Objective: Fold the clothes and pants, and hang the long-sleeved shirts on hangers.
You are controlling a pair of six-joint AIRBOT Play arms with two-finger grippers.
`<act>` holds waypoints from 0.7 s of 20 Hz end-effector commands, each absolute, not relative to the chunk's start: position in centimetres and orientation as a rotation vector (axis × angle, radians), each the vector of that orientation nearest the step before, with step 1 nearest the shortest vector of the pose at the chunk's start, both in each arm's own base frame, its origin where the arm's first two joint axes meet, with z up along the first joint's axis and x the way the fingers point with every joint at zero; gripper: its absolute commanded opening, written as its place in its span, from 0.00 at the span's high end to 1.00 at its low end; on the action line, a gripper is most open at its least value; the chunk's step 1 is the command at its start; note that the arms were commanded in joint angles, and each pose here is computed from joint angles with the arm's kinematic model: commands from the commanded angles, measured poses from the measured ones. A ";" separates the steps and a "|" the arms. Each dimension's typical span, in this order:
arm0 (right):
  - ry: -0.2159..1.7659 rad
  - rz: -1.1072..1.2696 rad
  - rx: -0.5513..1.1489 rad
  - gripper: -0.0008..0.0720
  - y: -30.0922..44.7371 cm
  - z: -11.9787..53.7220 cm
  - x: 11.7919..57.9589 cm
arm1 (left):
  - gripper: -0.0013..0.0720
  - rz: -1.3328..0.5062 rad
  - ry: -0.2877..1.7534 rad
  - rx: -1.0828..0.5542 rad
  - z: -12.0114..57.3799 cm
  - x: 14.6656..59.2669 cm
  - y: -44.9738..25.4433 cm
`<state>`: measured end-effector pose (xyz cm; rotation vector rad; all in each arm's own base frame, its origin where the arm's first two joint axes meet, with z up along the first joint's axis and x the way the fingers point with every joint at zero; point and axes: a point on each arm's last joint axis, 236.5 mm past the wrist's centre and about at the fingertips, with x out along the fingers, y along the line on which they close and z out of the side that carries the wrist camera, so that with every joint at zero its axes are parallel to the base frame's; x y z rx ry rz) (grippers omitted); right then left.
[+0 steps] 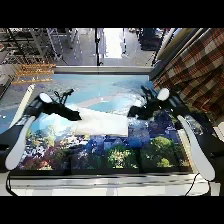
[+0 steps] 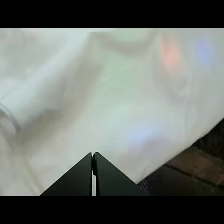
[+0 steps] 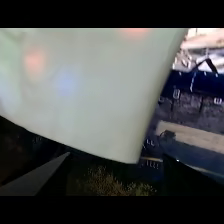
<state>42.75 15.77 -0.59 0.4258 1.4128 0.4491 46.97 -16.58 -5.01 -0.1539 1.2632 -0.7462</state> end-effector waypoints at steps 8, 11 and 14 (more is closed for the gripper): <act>1.317 0.720 0.824 0.12 19.4 -8.3 46.7 | 0.97 -0.713 1.257 -0.177 -6.8 49.1 -18.1; 1.369 0.819 0.807 0.33 22.6 -7.9 47.4 | 0.97 -0.743 1.256 -0.203 -4.6 48.8 -18.8; 1.316 0.841 0.788 0.97 23.2 -4.9 49.3 | 0.97 -0.811 1.257 -0.201 -0.9 46.9 -19.4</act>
